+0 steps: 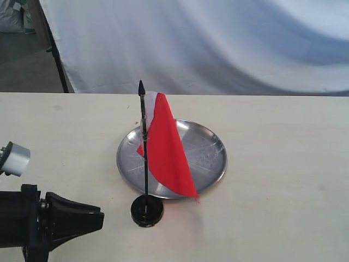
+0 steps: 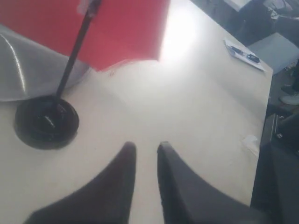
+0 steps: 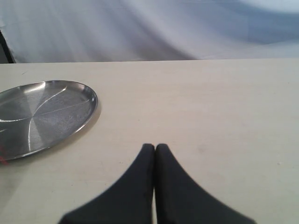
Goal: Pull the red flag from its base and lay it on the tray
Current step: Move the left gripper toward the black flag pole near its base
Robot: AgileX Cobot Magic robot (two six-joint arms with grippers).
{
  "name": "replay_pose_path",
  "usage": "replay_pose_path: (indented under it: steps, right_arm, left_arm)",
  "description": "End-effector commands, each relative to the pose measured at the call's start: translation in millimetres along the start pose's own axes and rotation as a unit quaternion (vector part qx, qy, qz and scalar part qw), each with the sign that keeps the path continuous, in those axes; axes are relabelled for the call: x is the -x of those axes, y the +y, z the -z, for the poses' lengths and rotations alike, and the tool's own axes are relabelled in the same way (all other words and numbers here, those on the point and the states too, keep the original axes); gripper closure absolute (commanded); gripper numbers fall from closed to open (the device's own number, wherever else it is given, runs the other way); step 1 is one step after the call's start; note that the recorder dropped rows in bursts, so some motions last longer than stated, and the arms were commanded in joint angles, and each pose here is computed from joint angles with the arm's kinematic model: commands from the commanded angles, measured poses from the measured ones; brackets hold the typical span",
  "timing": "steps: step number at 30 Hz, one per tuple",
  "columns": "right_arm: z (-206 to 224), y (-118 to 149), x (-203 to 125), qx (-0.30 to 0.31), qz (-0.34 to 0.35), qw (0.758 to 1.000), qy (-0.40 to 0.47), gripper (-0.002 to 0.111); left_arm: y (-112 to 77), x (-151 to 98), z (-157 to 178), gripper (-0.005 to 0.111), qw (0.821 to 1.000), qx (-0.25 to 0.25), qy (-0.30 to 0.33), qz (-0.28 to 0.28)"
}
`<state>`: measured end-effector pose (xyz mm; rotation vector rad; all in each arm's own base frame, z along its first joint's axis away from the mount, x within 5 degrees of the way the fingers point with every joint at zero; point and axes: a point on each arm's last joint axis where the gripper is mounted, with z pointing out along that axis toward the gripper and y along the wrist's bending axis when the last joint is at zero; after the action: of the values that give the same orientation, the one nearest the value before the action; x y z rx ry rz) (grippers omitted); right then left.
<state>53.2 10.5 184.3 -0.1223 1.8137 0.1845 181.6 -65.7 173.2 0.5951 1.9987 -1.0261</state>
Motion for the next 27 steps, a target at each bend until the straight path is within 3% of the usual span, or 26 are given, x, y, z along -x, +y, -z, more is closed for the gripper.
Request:
replay_pose_path:
  steps: [1, 3, 9, 16, 21, 27]
  right_arm:
    - [0, 0, 0, -0.001, 0.005, 1.0, -0.005, 0.108]
    - [0, 0, 0, -0.001, 0.005, 1.0, -0.005, 0.108]
    - [0, 0, 0, -0.001, 0.005, 1.0, -0.005, 0.108]
    - [0, 0, 0, -0.001, 0.005, 1.0, -0.005, 0.108]
    - [0, 0, 0, -0.001, 0.005, 1.0, -0.005, 0.108]
    - [0, 0, 0, -0.001, 0.005, 1.0, -0.005, 0.108]
  left_arm:
    - [9.8, -7, -7, 0.062, 1.0, -0.006, 0.012, 0.014]
    - [15.9, -6, -10, 0.051, 1.0, -0.007, 0.015, 0.02]
    - [15.5, 10, -45, 0.05, 0.997, -0.048, 0.049, -0.027]
    - [21.4, 28, -84, 0.05, 0.987, 0.023, 0.114, -0.114]
    - [28.2, 30, -85, 0.05, 0.983, 0.061, 0.127, -0.121]
    - [30.1, 30, -85, 0.05, 0.981, 0.071, 0.13, -0.123]
